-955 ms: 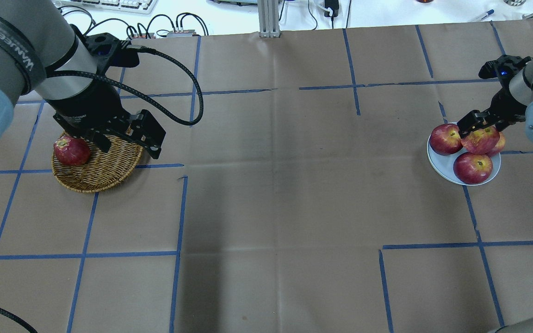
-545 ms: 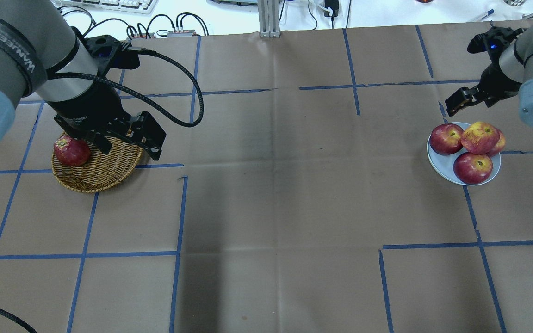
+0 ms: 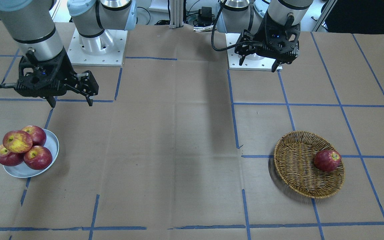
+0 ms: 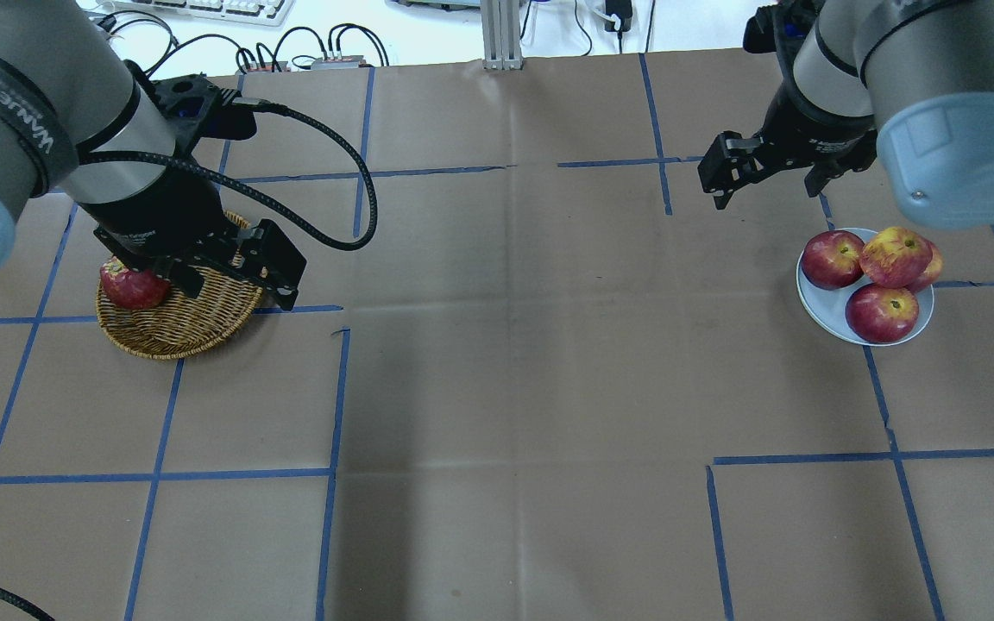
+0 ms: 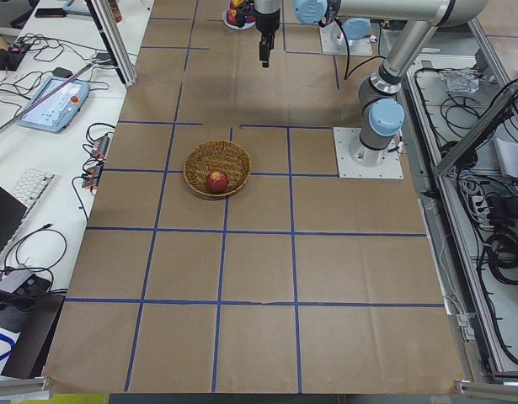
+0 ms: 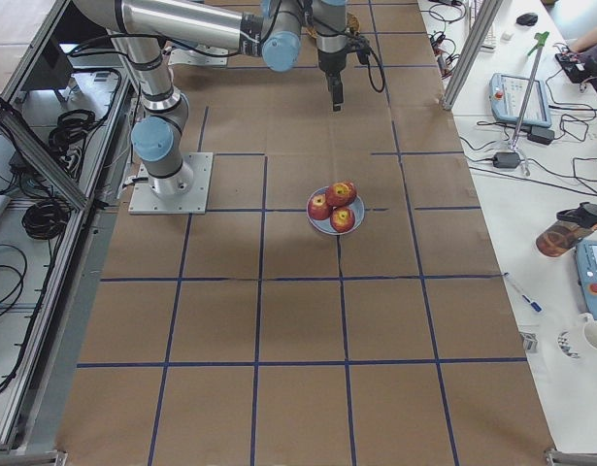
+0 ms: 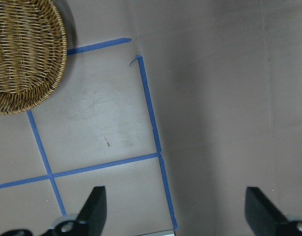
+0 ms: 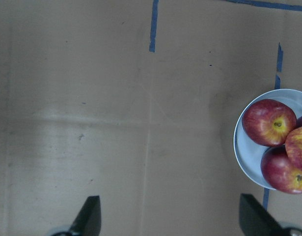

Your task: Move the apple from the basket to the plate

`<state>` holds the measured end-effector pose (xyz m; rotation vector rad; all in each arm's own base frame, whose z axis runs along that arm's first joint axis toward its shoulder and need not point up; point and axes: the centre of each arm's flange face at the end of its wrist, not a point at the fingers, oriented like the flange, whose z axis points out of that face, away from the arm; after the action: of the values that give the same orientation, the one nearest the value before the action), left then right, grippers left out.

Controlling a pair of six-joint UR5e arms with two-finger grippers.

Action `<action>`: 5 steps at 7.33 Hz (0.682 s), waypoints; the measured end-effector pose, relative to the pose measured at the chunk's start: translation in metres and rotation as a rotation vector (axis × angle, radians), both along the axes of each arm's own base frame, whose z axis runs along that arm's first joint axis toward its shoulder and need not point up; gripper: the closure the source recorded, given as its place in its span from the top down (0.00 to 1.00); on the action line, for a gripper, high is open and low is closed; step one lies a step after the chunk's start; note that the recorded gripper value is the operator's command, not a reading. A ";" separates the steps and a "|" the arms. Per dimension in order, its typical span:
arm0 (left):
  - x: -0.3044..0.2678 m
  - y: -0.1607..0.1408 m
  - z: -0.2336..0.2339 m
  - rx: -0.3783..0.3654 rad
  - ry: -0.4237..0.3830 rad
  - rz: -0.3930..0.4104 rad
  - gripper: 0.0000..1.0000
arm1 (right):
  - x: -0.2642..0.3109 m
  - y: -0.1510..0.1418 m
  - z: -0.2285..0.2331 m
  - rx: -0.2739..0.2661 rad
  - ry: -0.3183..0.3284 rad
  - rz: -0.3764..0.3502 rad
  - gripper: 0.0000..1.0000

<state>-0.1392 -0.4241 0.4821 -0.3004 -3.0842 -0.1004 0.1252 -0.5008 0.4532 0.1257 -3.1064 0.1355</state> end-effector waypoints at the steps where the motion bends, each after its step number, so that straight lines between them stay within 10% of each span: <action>1: 0.000 0.001 0.000 0.001 0.000 0.000 0.99 | 0.007 0.006 0.013 0.043 0.000 -0.009 1.00; 5: 0.000 0.005 -0.001 0.004 -0.001 0.002 0.99 | 0.010 0.014 0.028 0.061 -0.005 -0.024 1.00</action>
<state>-0.1392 -0.4193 0.4815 -0.2967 -3.0844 -0.1062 0.1356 -0.4865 0.4809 0.0894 -3.1166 0.0399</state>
